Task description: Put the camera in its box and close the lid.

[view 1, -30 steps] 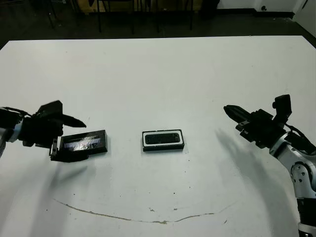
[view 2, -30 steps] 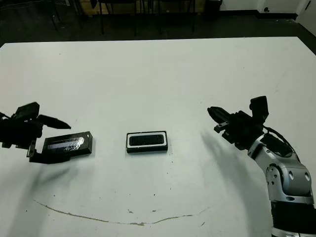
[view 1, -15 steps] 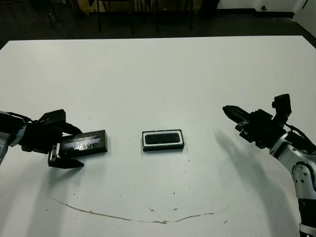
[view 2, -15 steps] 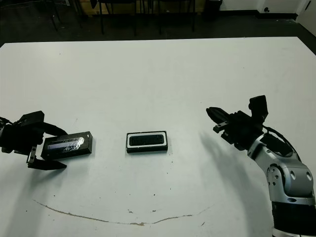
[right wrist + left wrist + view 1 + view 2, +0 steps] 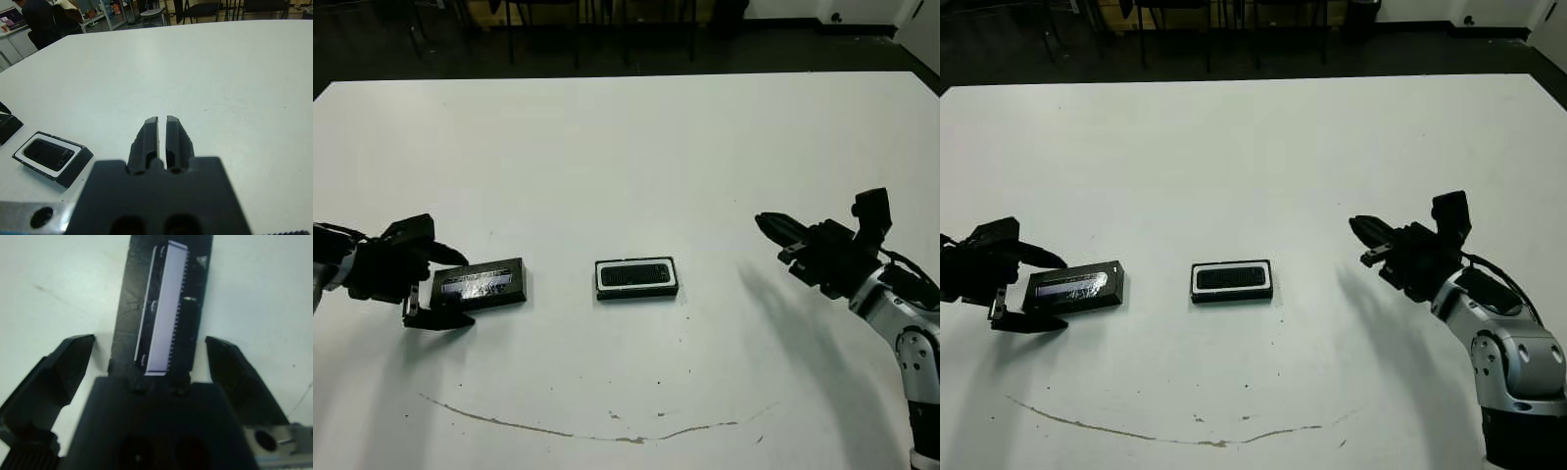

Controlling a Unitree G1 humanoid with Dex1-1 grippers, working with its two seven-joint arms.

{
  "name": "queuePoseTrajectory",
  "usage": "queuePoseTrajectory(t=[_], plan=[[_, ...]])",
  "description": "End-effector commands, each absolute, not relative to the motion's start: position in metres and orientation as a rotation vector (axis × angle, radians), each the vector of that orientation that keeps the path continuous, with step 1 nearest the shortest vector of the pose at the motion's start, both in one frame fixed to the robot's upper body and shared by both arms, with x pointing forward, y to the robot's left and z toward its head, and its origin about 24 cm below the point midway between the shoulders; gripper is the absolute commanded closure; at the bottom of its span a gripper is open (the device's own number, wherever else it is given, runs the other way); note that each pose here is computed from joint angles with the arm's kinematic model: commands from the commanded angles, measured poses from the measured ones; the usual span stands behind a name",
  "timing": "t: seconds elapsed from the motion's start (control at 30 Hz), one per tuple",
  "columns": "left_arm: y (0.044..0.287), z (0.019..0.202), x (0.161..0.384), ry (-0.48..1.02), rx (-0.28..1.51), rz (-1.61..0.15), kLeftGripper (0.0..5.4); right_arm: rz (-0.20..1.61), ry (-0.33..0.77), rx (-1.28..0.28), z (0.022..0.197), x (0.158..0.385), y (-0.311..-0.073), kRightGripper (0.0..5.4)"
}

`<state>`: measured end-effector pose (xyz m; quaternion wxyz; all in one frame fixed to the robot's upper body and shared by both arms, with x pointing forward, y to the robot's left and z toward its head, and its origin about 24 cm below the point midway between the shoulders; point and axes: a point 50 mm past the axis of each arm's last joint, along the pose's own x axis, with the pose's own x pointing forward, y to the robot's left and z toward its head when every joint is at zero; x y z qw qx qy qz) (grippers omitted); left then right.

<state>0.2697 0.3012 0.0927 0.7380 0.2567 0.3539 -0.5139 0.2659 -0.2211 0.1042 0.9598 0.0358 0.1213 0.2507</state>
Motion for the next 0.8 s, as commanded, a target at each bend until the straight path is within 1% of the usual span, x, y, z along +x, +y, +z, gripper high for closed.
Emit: queuePoseTrajectory(t=[0.03,0.13,0.23,0.4,0.57,0.6,0.7,0.8], plan=[[0.304,0.078,0.263,0.849,0.527,-1.112,0.01,0.499,0.273,0.088,0.099,0.264,-0.225,5.40],[0.304,0.077,0.262,0.887,0.513,-1.096,0.30,0.491,0.277,0.053,0.100,0.264,-0.224,5.40],[0.304,0.077,0.261,0.929,0.507,-1.081,0.79,0.479,0.288,0.056,0.100,0.264,-0.224,5.40],[0.300,0.078,0.259,0.910,0.427,-1.058,1.69,0.488,0.287,0.059,0.096,0.268,-0.225,5.40],[0.290,0.083,0.255,0.878,0.428,-1.082,2.59,0.508,0.276,0.086,0.093,0.270,-0.226,5.40],[0.287,0.084,0.254,0.871,0.430,-1.091,2.69,0.512,0.271,0.079,0.094,0.270,-0.225,5.40],[0.284,0.089,0.252,0.835,0.437,-1.105,2.73,0.504,0.269,0.046,0.095,0.270,-0.225,5.40],[0.282,0.098,0.247,0.729,0.373,-1.086,2.73,0.500,0.277,0.051,0.089,0.272,-0.227,5.40]])
